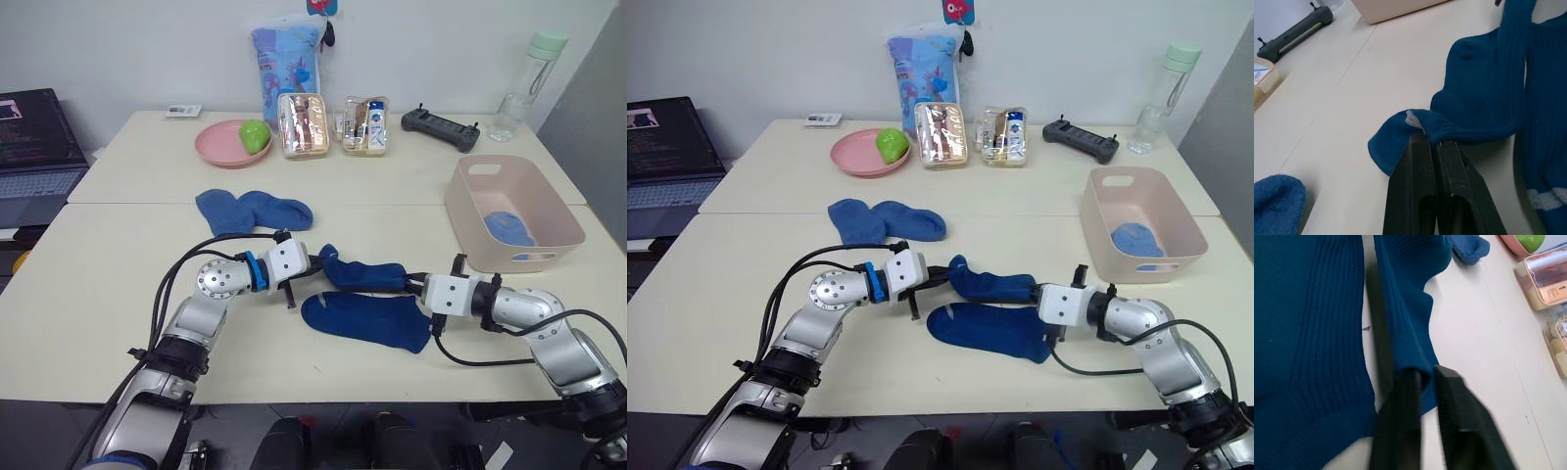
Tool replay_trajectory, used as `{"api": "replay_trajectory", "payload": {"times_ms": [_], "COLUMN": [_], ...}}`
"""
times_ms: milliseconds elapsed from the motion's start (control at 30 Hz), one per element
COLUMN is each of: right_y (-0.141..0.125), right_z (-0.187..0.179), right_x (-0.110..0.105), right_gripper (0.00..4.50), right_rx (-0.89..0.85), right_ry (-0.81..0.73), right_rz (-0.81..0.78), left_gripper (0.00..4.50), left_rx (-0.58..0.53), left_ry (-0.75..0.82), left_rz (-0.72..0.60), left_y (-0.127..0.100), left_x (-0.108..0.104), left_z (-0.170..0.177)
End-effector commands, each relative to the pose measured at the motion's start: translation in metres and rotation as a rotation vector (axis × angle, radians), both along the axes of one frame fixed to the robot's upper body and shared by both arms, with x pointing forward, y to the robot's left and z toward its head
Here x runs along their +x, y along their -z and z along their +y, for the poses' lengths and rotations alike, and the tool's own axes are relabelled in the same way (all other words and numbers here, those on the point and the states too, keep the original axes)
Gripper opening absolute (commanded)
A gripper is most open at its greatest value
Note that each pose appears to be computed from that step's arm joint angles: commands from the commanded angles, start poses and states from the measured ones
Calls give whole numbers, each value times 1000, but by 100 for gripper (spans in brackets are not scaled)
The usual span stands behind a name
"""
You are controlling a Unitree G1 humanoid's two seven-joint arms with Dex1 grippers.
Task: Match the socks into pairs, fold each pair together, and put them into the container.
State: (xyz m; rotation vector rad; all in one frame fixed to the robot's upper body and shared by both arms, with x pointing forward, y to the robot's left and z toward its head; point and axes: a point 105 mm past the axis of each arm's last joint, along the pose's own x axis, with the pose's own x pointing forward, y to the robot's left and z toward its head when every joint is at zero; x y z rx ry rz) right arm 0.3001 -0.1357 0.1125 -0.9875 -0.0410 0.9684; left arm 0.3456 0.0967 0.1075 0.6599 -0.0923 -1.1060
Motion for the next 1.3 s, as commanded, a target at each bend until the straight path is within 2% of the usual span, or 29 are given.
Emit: {"api": "replay_trajectory", "payload": {"times_ms": [33,267,367,500,600,700,767,867,1000,1100,1300], "right_y": [-17,-30,-48,-61,-78,-85,-83,-77,-55,-43,-16], "right_z": [2,-1,-1,-5,0,5,6,10,15,14,-6], "right_x": [-3,0,3,-2,-19,-44,-60,-84,-103,-99,-74], "right_gripper": [3,3,3,3,3,3,3,3,3,3,3], "right_rx": [31,99,161,154,260,332,351,402,425,456,450], "right_ry": [-24,-4,19,-11,-68,-110,-119,-119,-58,11,143], "right_rz": [-39,-21,-25,14,150,364,492,667,767,757,734], "left_gripper": [0,0,0,0,0,0,0,0,0,0,0], "left_rx": [5,-40,-42,-19,-21,-40,-28,51,90,100,176], "left_ry": [32,36,72,141,212,262,302,354,353,319,249], "left_rz": [-45,-22,-13,11,77,250,353,488,531,517,466], "left_y": [-10,-18,-26,-37,-51,-59,-61,-53,-32,-21,-7], "left_x": [-3,-3,-9,-19,-33,-50,-63,-84,-96,-92,-64], "left_z": [-3,2,5,12,16,23,25,29,25,22,20]}}
